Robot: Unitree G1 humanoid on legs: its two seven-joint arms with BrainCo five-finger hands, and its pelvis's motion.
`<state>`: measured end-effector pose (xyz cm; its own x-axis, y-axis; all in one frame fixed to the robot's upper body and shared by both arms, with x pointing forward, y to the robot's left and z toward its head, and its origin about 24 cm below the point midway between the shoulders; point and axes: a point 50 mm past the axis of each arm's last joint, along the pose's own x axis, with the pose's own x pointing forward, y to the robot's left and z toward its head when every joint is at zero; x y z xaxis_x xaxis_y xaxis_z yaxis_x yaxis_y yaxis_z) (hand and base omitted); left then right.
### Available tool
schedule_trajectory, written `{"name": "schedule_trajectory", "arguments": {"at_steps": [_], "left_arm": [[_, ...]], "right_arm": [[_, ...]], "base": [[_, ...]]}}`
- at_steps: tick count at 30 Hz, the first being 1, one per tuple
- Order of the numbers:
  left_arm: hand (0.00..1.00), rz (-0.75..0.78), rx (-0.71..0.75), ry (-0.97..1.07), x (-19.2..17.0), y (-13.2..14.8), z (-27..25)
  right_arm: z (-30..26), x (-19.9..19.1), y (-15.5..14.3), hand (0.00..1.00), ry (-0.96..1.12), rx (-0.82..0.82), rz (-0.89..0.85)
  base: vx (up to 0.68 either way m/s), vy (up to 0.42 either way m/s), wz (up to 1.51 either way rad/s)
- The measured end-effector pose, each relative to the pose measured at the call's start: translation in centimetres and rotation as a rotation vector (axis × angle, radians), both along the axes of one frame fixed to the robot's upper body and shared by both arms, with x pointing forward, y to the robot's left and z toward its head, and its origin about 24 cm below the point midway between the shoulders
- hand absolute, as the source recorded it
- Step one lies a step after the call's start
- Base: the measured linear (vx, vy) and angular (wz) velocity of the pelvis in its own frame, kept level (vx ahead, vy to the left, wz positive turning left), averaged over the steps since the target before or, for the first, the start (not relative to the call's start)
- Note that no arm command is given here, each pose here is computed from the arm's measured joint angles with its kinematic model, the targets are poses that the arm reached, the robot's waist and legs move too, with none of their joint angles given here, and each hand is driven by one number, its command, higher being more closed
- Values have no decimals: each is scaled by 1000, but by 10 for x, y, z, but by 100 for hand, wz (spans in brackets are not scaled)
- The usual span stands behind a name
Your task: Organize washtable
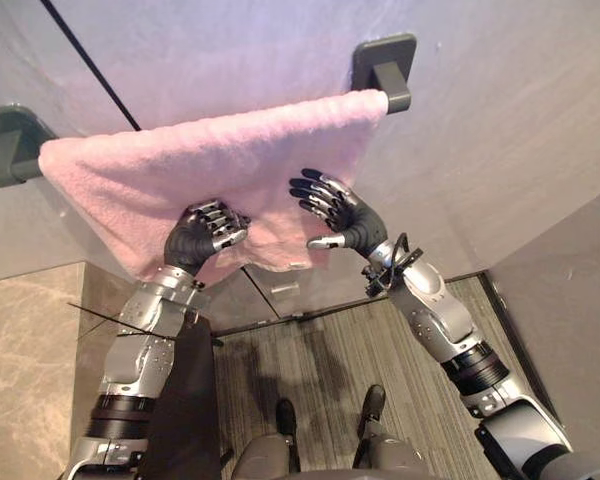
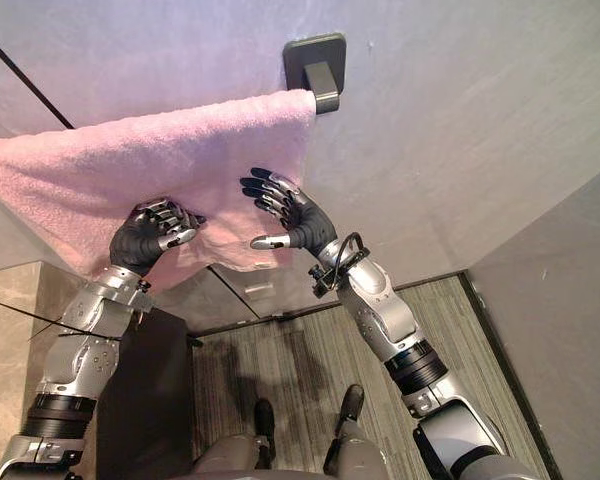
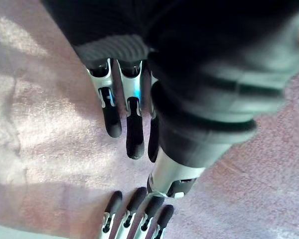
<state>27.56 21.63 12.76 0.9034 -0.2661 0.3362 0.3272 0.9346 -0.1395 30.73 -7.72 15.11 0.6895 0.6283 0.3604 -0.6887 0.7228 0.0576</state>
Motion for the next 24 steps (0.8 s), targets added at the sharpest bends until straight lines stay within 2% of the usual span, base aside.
{"name": "schedule_trajectory", "arguments": {"at_steps": [11, 24], "left_arm": [[0, 243, -60, 2, -22, 49, -7], [0, 385, -135, 17, -30, 67, -15]], "right_arm": [[-12, -1, -16, 0, 34, 2, -88], [-13, 0, -15, 0, 40, 32, -130]], "base": [[7, 4, -2], [4, 3, 1]]}}
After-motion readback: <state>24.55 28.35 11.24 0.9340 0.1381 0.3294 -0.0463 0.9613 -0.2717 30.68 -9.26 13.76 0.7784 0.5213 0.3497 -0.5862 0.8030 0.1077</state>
